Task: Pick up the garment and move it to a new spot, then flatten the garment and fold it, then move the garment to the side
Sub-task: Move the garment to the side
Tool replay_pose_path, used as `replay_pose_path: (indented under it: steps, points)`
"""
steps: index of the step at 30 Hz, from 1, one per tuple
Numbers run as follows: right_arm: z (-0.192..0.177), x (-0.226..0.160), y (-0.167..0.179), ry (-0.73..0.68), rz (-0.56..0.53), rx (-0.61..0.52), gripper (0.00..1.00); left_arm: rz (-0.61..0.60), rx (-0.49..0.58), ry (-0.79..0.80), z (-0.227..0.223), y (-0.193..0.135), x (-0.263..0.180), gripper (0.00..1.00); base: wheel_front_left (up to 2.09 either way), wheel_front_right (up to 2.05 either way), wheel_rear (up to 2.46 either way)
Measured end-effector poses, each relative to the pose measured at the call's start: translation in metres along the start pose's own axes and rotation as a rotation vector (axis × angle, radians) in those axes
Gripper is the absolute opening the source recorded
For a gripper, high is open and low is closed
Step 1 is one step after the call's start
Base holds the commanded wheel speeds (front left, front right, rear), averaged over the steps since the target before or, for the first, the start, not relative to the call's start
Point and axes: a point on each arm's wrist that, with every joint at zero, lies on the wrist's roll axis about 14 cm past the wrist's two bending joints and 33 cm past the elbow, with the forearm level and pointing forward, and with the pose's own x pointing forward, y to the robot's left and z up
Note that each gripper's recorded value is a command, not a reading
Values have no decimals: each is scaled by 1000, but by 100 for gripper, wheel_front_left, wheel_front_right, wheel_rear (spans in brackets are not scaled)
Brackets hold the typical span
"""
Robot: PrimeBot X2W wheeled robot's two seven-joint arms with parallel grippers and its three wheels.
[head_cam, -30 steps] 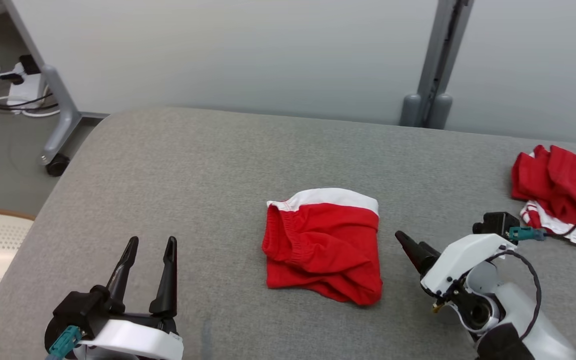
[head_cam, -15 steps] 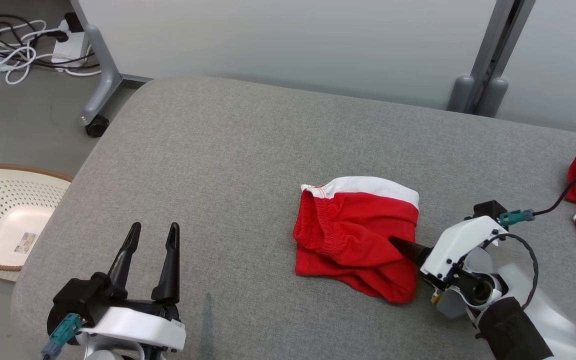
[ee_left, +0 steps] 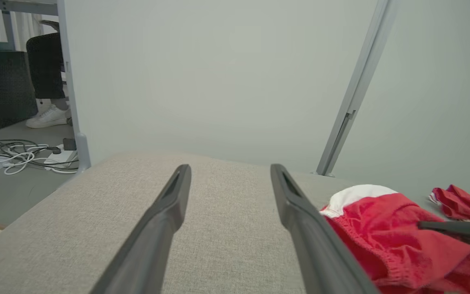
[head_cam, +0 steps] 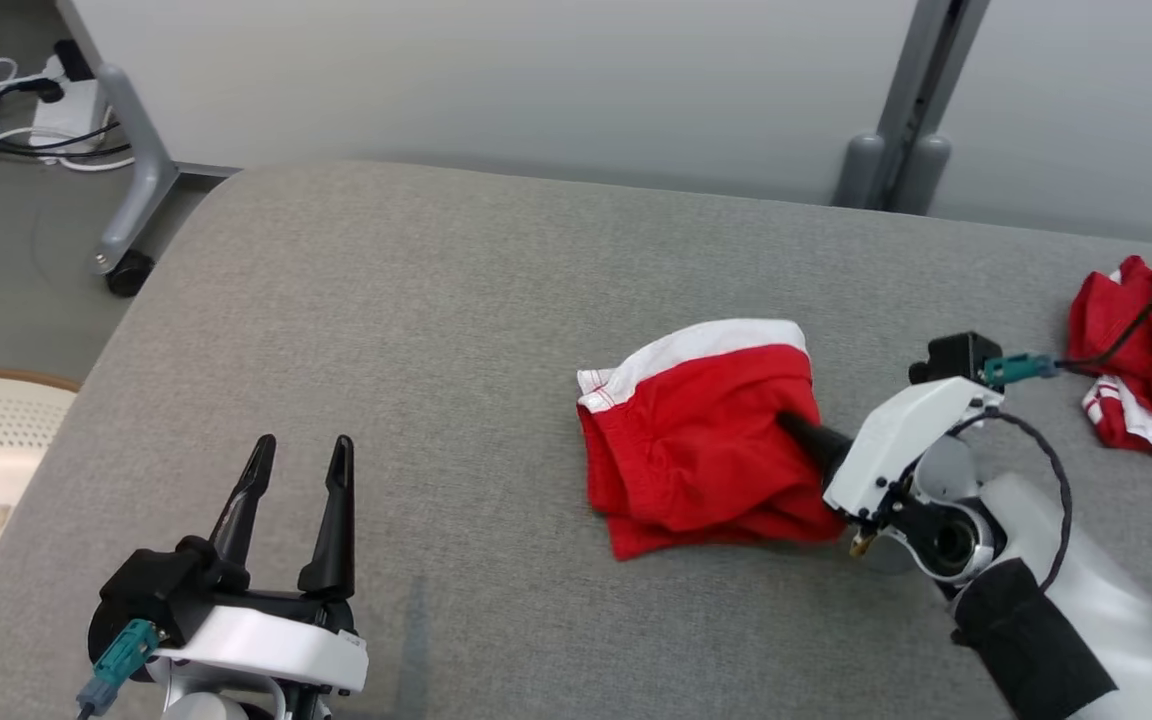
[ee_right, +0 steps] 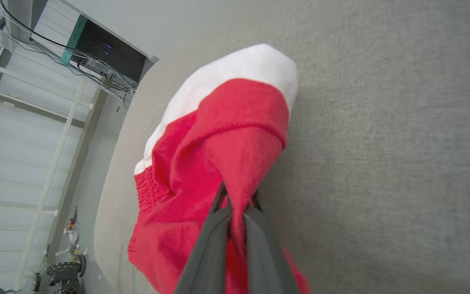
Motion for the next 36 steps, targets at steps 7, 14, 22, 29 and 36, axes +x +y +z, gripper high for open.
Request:
replay_pose_path:
  steps: [7,14,22,29,36]
  points:
    - [71,-44,-30,-132,-66,-193,0,-122,-23,35,-15,-41,20,100,0,0,0]
    - [128,-74,-71,-189,-158,-300,0,-207,-26,84,-37,-71,45,100,0,0,0]
    - [177,-85,-99,-256,-197,-308,0,-230,-12,142,-63,-78,64,100,0,0,0]
    - [212,-81,-110,-310,-188,-318,0,-243,4,186,-85,-78,78,100,0,0,0]
    - [193,-94,-160,-185,-308,-324,0,-249,15,209,-95,-76,81,100,0,0,0]
